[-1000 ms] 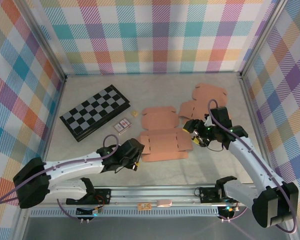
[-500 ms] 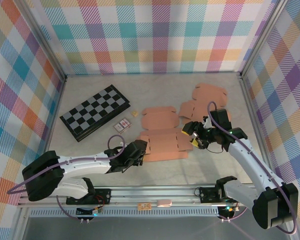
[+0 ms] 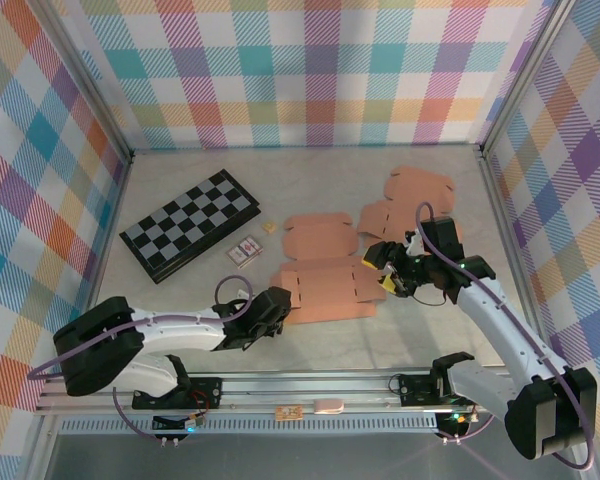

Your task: Fold the paper box

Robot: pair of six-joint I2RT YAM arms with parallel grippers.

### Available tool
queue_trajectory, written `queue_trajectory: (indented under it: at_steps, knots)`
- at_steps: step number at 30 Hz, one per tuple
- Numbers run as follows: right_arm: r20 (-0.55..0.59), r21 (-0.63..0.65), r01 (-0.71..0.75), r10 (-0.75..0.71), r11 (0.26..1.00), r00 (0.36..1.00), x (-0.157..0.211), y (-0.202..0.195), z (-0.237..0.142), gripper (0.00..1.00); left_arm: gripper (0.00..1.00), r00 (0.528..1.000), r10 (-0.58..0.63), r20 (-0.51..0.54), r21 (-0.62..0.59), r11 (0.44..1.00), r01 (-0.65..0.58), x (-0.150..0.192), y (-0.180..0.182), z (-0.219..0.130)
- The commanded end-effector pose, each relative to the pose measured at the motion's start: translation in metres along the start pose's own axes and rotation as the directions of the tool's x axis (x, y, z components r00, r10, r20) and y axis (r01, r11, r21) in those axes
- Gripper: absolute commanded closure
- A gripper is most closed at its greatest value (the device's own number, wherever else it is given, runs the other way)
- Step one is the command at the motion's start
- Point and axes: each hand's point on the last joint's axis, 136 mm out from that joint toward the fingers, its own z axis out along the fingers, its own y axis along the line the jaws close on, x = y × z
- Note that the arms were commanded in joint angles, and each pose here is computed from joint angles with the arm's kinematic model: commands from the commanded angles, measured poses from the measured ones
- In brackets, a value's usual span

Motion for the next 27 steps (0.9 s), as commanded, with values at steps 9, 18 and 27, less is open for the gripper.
queue_trajectory:
  at_steps: [9, 18, 27]
  knots:
    - [-0.027, -0.050, -0.014, 0.012, 0.999, 1.000, 0.009, 0.003, 0.000, 0.27, 0.64, 0.993, -0.112, 0.026, 0.097, 0.989, 0.109, -0.003, -0.015, 0.006]
    - [-0.021, -0.045, -0.022, 0.021, 0.999, 1.000, 0.015, -0.003, -0.004, 0.28, 0.85, 0.995, -0.095, 0.032, 0.111, 0.990, 0.091, -0.004, -0.020, 0.010]
    - [-0.018, -0.028, -0.082, 0.082, 0.996, 0.996, 0.023, -0.021, -0.002, 0.30, 1.00, 0.998, -0.060, 0.029, 0.121, 0.991, 0.056, 0.002, -0.036, 0.002]
